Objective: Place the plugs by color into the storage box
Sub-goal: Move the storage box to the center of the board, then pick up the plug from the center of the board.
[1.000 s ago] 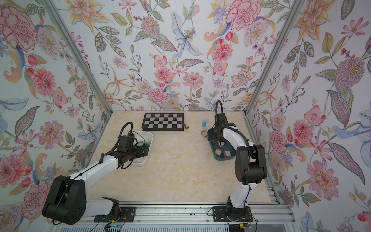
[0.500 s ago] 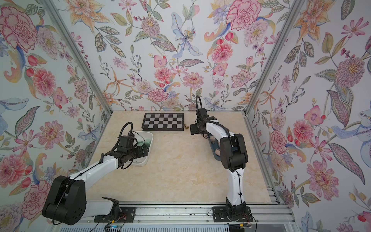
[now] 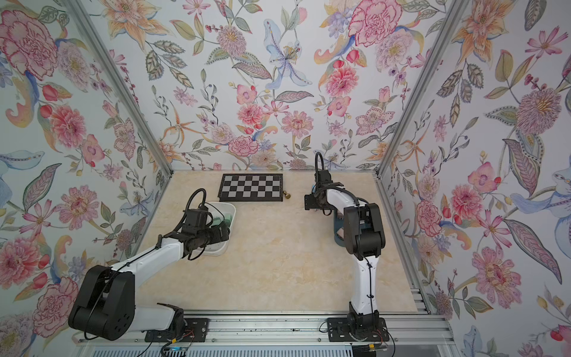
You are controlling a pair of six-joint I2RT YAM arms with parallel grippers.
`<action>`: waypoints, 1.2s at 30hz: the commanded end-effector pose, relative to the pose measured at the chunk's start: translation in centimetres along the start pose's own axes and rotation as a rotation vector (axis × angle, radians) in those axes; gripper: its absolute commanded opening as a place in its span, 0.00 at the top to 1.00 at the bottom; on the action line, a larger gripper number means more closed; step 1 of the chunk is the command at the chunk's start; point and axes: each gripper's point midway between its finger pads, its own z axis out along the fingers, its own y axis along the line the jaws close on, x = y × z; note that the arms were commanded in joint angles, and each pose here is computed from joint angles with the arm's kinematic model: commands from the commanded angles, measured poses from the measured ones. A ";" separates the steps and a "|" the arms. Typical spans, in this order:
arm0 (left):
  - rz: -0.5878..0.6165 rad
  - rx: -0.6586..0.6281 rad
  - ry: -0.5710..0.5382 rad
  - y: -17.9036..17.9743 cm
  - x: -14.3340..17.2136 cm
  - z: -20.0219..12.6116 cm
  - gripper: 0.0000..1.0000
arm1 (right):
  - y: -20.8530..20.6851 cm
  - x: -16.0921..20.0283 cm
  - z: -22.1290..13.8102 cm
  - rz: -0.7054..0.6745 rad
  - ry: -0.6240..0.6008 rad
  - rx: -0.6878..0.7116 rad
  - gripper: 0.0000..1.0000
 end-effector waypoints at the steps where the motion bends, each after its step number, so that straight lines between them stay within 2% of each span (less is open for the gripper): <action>1: -0.002 0.006 -0.006 -0.3 -0.2 0.0 0.01 | 0.6 -1.2 0.9 -0.072 -0.025 -0.009 0.04; 8: -0.002 -0.003 0.001 -0.1 0.0 0.1 0.00 | 0.0 -1.1 2.9 -0.096 -0.008 0.013 0.07; 11: -0.003 -0.001 0.001 -0.1 0.0 0.1 0.01 | -0.2 -1.0 3.0 -0.092 -0.007 0.018 0.15; 24: -0.006 0.005 0.003 -0.2 0.2 0.4 0.01 | 0.0 -0.1 3.1 -0.090 0.019 0.010 0.66; 31: -0.006 0.003 0.004 -0.1 0.3 0.3 0.01 | 0.1 -0.7 1.4 -0.068 -0.010 0.009 0.76; 36: -0.007 0.005 -0.002 -0.2 0.1 0.2 0.01 | -0.5 -2.1 -2.7 -0.030 -0.078 0.010 0.88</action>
